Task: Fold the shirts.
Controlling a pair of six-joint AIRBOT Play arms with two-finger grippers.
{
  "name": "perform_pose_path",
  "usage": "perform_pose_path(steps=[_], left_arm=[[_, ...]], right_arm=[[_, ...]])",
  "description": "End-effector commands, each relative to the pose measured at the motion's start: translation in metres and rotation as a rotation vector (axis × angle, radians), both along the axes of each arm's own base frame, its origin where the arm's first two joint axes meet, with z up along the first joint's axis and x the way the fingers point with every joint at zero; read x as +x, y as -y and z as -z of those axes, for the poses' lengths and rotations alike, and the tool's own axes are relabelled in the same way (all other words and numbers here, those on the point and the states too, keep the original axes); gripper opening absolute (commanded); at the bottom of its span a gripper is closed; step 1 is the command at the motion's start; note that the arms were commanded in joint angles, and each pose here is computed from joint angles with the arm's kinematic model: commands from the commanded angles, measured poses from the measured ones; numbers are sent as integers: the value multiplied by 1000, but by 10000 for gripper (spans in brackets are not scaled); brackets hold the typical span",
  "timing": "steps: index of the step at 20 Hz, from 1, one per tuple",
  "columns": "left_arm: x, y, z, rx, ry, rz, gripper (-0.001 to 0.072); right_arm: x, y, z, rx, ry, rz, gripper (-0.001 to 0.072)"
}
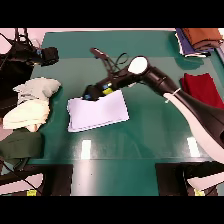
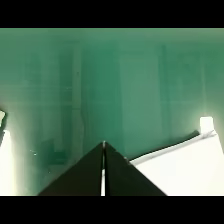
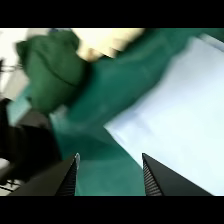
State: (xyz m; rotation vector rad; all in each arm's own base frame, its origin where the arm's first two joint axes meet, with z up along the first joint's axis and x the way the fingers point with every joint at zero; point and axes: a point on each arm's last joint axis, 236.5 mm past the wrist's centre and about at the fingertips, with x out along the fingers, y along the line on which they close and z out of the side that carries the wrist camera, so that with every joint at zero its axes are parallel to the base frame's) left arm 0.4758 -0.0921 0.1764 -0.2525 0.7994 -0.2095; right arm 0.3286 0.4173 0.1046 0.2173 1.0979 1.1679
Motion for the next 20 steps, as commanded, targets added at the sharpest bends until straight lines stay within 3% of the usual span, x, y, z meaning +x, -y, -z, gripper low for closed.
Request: perform_pose_path(steps=[1,4,5,7,10,16,17,19,20], left_arm=[[-3,19,-3,-4,14,37,23],[-3,41,-9,-11,48,76,23],[-3,48,-11,-12,57,88,23],[-5,59,-13,-15,70,110,24],[-6,72,-16,-19,84,132,23],[-7,72,-17,-25,85,132,24],[-7,72,-16,-25,84,132,24],[-8,73,-15,-26,76,135,23],[-9,76,-15,-23,76,142,23]], right_arm=[[29,90,49,-164,-62,128,447],[47,179,104,-230,-238,366,454],[50,200,123,-240,-290,422,488],[50,211,151,-201,-396,483,494],[45,179,172,-96,-512,452,537],[45,78,180,-23,-504,308,516],[50,64,178,-21,-464,298,405],[63,46,167,-19,-374,278,90],[71,45,161,-29,-322,269,28]])
